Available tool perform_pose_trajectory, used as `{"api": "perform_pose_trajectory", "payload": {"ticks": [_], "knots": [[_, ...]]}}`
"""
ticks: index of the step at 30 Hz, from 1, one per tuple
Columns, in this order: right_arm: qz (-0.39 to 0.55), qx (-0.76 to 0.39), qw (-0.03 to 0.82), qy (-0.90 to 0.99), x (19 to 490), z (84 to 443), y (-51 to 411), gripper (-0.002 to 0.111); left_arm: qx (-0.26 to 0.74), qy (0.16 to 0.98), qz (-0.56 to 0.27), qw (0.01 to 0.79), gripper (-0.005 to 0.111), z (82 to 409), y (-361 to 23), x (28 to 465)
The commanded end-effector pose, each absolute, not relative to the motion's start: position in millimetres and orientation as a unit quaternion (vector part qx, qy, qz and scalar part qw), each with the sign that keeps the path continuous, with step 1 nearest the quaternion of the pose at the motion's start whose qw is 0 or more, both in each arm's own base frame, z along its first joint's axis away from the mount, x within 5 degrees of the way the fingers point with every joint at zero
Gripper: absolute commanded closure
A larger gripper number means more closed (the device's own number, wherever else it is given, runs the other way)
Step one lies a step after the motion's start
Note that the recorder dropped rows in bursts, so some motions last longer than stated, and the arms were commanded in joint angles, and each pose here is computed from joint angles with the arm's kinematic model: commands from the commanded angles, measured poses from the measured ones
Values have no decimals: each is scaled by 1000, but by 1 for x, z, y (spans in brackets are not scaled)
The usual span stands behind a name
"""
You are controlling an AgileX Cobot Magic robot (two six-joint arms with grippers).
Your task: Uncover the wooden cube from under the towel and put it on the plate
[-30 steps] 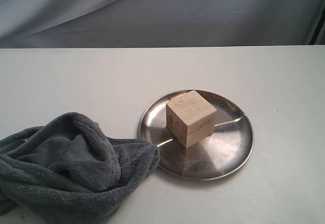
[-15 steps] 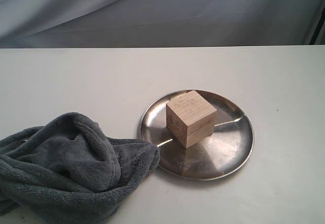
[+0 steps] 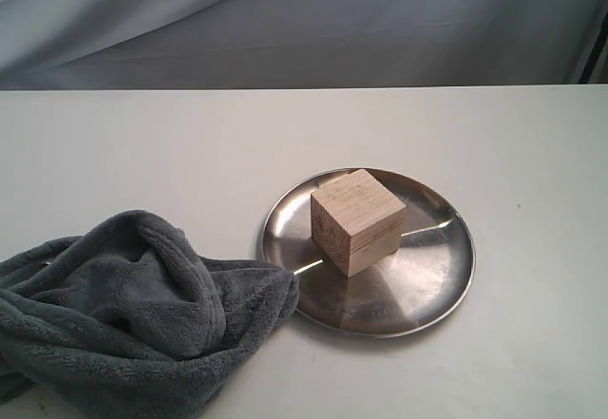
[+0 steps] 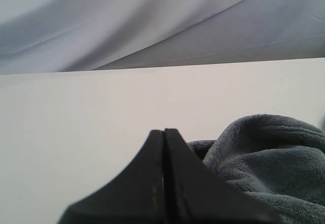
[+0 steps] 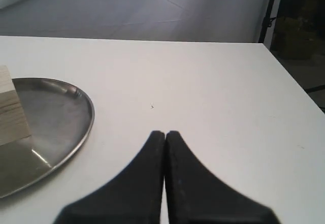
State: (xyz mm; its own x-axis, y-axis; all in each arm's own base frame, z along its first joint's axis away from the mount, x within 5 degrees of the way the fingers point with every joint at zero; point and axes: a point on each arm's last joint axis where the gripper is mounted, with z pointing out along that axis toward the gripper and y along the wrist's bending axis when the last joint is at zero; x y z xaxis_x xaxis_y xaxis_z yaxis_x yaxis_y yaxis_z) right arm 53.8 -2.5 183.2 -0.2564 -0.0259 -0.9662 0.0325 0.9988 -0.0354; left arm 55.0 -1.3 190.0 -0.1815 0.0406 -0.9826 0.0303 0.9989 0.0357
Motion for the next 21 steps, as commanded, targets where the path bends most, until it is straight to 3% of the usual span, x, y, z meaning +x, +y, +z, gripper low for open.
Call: {"api": "perform_pose_trajectory", "payload": {"ticks": [1,14,21], "knots": [[-6,4,611,791,54,182,-1,108,24,767,2,641,107,189,-2,55],[44,27,627,778,54,186,4,108,24,767,1,641,107,189,-2,55],[25,-7,603,798,53,180,5,108,24,767,2,641,107,189,-2,55]]}}
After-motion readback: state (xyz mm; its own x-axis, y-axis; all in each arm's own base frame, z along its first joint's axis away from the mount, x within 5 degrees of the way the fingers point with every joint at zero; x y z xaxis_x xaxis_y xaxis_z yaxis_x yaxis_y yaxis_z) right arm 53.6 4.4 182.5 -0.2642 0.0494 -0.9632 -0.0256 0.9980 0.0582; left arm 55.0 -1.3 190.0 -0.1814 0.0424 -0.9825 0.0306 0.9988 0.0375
